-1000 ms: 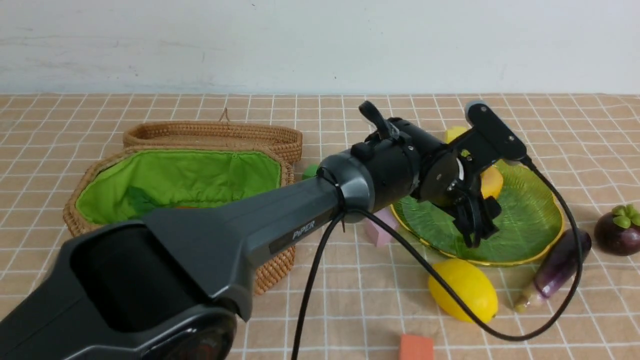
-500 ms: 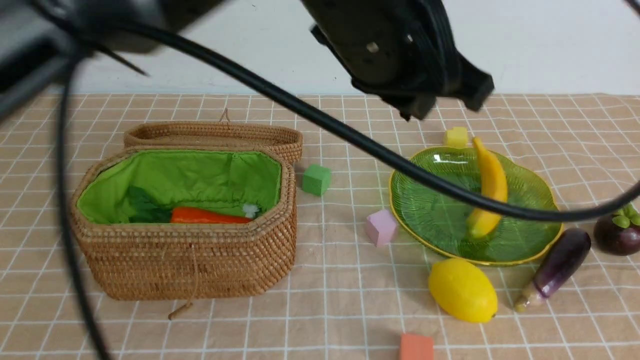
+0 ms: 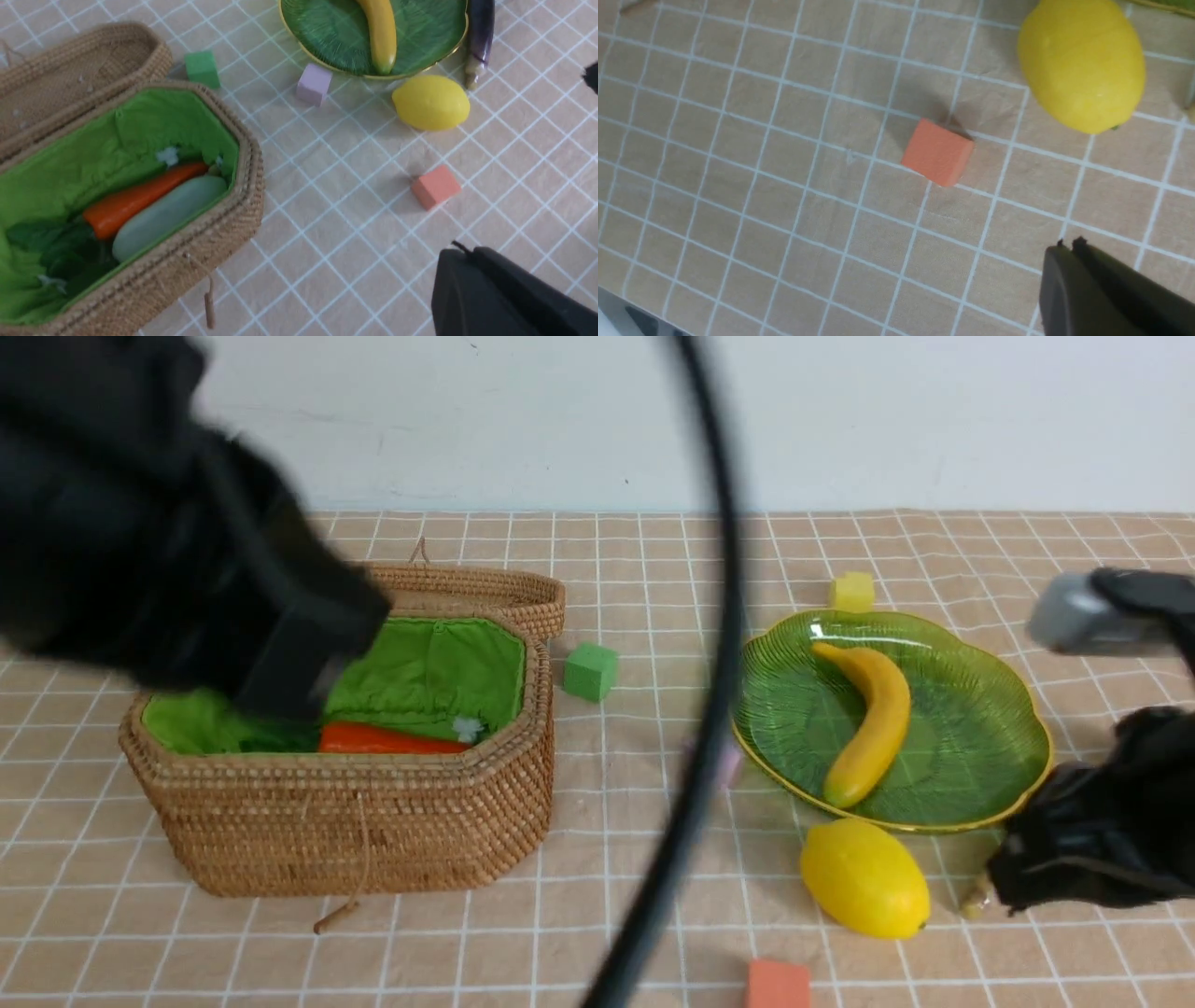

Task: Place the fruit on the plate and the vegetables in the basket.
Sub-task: Use the right arm to grab a lemon and put it into the right plate

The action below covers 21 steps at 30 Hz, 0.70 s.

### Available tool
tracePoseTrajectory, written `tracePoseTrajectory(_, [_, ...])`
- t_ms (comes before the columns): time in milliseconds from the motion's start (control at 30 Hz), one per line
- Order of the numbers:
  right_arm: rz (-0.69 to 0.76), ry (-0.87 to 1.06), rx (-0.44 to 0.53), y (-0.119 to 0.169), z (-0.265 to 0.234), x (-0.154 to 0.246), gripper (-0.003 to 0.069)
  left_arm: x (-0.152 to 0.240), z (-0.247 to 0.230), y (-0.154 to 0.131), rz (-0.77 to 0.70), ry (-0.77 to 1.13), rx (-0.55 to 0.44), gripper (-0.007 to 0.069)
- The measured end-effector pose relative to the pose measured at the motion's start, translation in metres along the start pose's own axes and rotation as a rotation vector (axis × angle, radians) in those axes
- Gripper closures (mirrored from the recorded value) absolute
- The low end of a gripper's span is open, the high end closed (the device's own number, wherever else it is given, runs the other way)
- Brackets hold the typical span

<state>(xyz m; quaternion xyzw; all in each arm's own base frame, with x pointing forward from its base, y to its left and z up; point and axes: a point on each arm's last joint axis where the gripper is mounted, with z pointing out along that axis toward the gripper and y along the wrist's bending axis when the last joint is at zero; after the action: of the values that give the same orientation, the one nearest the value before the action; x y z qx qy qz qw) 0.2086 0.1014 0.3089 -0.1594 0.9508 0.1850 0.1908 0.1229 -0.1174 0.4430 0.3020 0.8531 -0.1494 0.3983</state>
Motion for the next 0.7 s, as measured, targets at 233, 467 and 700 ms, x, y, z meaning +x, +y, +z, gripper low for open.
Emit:
tracePoseTrajectory(233, [-0.156, 0.147, 0.112, 0.001, 0.059, -0.032, 0.0576, 0.088, -0.008, 0.003, -0.033, -0.193, 0.079, 0.0638])
tracePoseTrajectory(467, [-0.119, 0.173, 0.165, -0.026, 0.106, -0.050, 0.0216, 0.115, -0.014, 0.002, -0.082, -0.369, 0.148, 0.0638])
tracePoseTrajectory(700, [-0.104, 0.147, 0.195, -0.045, 0.142, -0.058, -0.0018, 0.109, -0.024, 0.002, -0.091, -0.508, 0.164, 0.0638])
